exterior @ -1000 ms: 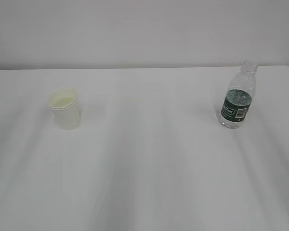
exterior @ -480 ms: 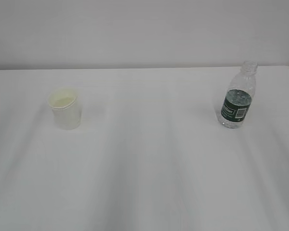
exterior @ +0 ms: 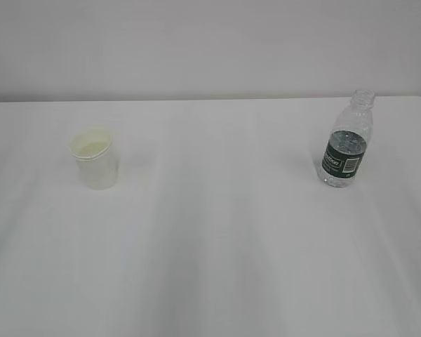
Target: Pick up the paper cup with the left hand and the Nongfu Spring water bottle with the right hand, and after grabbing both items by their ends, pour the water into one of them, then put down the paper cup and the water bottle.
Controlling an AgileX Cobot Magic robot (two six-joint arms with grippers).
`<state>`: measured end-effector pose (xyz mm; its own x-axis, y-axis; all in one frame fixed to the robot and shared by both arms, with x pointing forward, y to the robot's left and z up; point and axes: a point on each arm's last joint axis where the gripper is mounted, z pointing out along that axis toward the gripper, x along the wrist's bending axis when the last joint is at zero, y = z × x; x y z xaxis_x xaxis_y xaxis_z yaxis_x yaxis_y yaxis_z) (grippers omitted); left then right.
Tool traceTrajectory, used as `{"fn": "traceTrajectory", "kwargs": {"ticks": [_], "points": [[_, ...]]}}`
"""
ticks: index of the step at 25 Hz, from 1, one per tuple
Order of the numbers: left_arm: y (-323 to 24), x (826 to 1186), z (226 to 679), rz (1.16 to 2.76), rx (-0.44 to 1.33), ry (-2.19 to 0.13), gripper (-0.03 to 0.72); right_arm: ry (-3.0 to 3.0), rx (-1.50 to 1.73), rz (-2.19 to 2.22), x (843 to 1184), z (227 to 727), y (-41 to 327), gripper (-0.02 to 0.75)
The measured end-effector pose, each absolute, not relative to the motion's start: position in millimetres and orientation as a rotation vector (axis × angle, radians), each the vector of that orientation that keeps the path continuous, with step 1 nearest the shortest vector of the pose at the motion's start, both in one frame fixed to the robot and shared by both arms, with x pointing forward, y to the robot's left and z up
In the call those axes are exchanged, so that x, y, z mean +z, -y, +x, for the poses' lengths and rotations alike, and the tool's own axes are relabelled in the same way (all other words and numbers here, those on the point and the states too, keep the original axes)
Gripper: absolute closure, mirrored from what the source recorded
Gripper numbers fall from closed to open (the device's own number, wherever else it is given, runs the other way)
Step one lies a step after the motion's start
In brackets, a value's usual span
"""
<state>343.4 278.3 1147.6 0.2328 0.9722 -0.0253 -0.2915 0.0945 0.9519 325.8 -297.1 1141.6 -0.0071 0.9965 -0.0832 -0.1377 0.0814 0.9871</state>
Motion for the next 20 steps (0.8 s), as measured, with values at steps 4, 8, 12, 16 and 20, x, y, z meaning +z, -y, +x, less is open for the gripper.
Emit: {"fn": "traceTrajectory", "kwargs": {"ticks": [4, 8, 12, 16, 20], "points": [[-283, 1145, 328, 1.071, 1.156, -0.882, 0.127, -1.135, 1.217, 1.040, 1147, 314, 299, 0.148], [-287, 1144, 316, 1.087, 1.187, -0.891, 0.130, -1.145, 1.195, 1.071, 1145, 307, 301, 0.148], [-291, 1145, 304, 1.099, 1.221, -0.903, 0.134, -1.157, 1.169, 1.108, 1141, 298, 303, 0.148], [-297, 1149, 292, 1.116, 1.230, -0.969, 0.143, -1.169, 1.128, 1.142, 1140, 283, 306, 0.148], [-302, 1150, 286, 1.144, 1.226, -1.038, 0.148, -1.184, 1.080, 1.138, 1140, 269, 308, 0.148]]}}
